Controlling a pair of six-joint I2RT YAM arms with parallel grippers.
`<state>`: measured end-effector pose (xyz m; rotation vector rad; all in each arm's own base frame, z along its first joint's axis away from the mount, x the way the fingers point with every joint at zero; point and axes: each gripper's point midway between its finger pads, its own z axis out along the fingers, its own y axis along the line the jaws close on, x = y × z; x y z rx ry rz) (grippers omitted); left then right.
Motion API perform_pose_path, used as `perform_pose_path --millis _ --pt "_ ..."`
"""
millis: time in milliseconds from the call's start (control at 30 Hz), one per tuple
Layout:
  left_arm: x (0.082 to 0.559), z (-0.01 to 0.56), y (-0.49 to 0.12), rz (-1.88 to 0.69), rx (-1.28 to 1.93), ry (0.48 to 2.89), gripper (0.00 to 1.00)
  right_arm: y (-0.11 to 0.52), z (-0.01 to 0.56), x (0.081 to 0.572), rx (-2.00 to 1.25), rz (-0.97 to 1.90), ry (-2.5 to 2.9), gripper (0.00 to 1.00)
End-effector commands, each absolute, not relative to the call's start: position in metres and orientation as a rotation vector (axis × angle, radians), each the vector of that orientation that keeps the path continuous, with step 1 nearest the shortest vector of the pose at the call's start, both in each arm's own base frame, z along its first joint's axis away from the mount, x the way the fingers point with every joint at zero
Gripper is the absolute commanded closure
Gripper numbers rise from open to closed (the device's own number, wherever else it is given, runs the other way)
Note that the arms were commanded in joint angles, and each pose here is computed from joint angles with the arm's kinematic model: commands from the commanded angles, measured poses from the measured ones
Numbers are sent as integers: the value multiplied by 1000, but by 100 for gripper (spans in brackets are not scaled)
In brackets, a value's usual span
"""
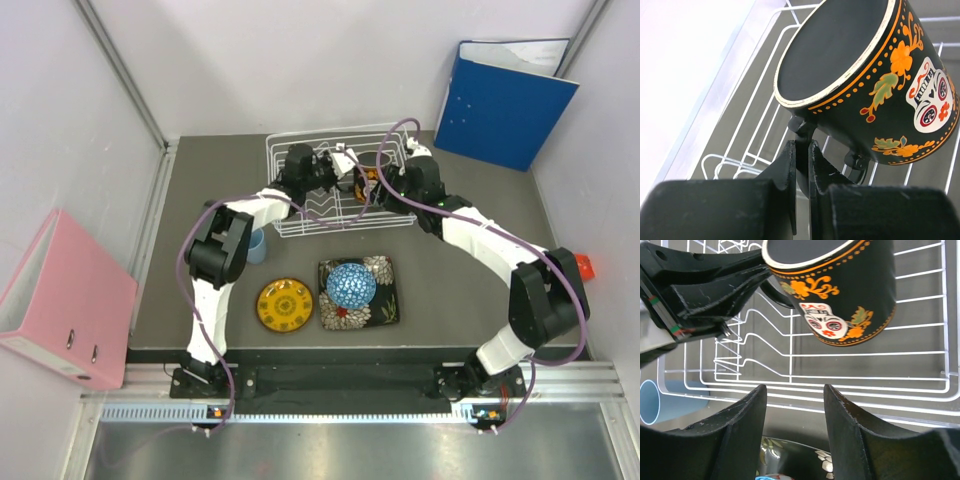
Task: Unload the mixed dishes from the dish rack
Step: Pick up the cup from the dish rack.
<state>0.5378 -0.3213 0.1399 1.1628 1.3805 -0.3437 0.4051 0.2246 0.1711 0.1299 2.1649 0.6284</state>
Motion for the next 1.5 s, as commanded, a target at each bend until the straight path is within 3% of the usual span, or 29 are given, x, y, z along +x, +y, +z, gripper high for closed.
perform_pose_path --millis 0,633,1467 --pt "534 211 -337 -303 1065 1201 100 228 188 407 134 649 2105 51" --pt "541 272 -313 -68 804 1184 100 203 257 403 233 615 1935 51" --pt "537 368 -307 -325 456 1394 100 178 305 384 268 585 1821 51"
